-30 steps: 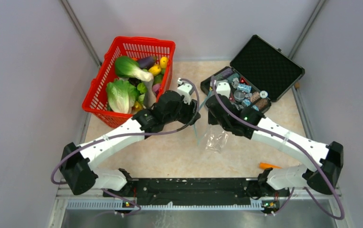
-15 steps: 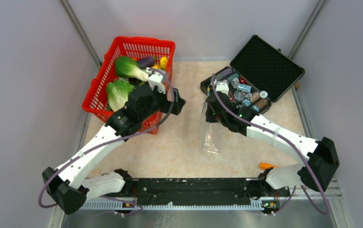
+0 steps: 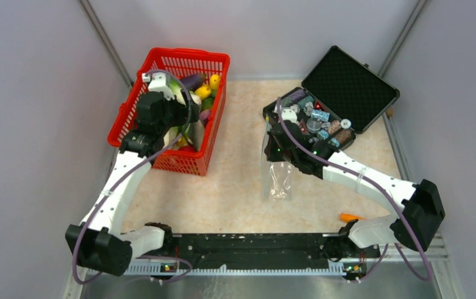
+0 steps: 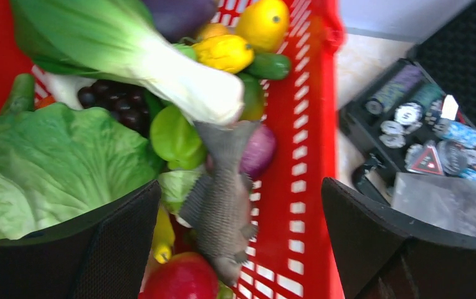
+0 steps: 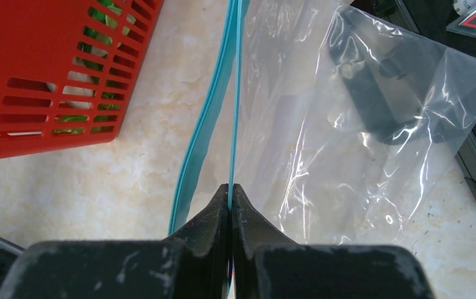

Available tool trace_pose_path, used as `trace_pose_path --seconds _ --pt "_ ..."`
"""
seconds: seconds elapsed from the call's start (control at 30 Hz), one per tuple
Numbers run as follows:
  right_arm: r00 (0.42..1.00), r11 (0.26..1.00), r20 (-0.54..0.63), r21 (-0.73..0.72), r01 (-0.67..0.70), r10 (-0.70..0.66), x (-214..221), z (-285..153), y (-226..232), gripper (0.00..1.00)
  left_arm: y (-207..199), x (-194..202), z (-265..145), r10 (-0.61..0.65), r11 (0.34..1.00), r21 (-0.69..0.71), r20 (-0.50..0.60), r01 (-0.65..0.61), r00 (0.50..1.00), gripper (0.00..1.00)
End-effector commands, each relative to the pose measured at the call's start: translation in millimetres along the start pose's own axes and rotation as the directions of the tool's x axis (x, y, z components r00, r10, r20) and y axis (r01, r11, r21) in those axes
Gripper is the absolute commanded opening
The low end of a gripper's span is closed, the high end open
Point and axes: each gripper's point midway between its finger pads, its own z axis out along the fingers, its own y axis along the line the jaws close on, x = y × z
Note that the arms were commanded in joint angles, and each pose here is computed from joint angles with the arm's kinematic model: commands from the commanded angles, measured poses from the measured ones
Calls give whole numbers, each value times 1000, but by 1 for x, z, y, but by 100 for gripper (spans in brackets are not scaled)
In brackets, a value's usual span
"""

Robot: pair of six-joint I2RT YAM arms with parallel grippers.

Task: Place the food in the zip-top bag and seal the zipper

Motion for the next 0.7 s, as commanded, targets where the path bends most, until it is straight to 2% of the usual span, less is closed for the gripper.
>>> trace_pose_path --seconds 0.0,0.17,0.33,0.43,0.67 --pt "998 999 46 -31 -29 31 -15 -2 7 0 16 0 24 -54 998 -30 -5 54 999 95" --pt "998 999 47 -46 -27 29 -16 -4 9 0 27 19 55 -56 997 -58 -60 53 997 86" --pt "999 998 43 -52 -25 28 -15 -3 10 0 10 33 72 -31 998 58 -104 37 994 78" --pt "999 998 40 -63 -23 26 -14 -2 12 0 16 41 84 -19 999 44 -115 24 993 73" --pt "999 997 35 -70 -15 18 -16 -2 15 0 32 54 85 7 1000 -24 -142 -11 990 51"
